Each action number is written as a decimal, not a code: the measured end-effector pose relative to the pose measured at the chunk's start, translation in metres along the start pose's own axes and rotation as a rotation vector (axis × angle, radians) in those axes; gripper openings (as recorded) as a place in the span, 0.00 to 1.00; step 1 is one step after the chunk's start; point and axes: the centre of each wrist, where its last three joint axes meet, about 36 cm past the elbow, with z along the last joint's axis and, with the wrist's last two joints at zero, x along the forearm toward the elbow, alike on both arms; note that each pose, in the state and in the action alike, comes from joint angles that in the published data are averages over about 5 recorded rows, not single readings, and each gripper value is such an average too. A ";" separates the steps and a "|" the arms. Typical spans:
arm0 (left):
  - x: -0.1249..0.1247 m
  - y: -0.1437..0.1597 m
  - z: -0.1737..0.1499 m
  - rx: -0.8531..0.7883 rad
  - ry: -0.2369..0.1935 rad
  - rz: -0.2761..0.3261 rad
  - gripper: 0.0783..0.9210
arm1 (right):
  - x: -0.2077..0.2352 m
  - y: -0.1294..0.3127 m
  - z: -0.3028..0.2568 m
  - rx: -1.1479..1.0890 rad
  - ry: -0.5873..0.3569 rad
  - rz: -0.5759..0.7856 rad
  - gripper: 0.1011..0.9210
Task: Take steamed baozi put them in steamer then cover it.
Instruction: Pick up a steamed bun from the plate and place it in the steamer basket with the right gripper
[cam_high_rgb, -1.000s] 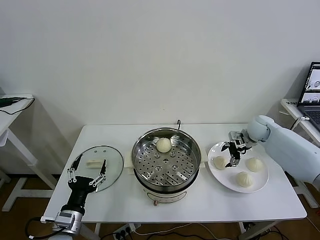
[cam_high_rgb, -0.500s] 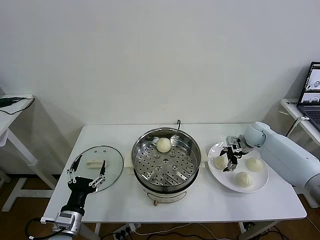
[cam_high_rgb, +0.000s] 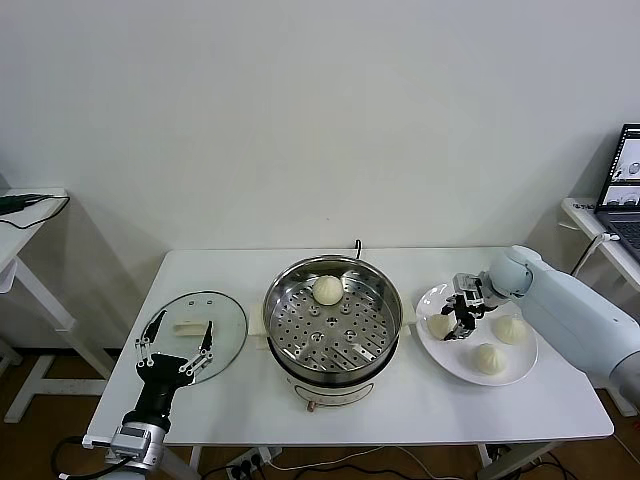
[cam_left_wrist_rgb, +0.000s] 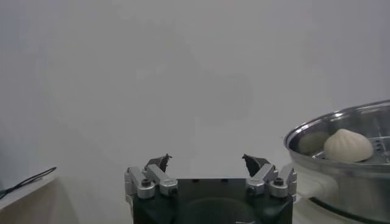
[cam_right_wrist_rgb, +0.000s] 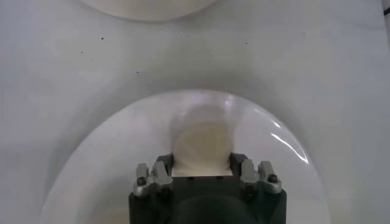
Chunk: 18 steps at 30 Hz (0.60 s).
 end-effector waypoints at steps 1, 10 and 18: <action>0.000 0.000 -0.001 -0.001 -0.001 0.001 0.88 | 0.005 0.000 0.001 -0.001 0.000 0.002 0.65; 0.000 -0.003 -0.005 -0.002 -0.012 0.007 0.88 | 0.084 0.004 -0.001 0.005 -0.024 0.035 0.65; 0.001 -0.003 -0.007 -0.014 -0.016 0.013 0.88 | 0.168 0.019 -0.039 0.049 -0.085 0.057 0.65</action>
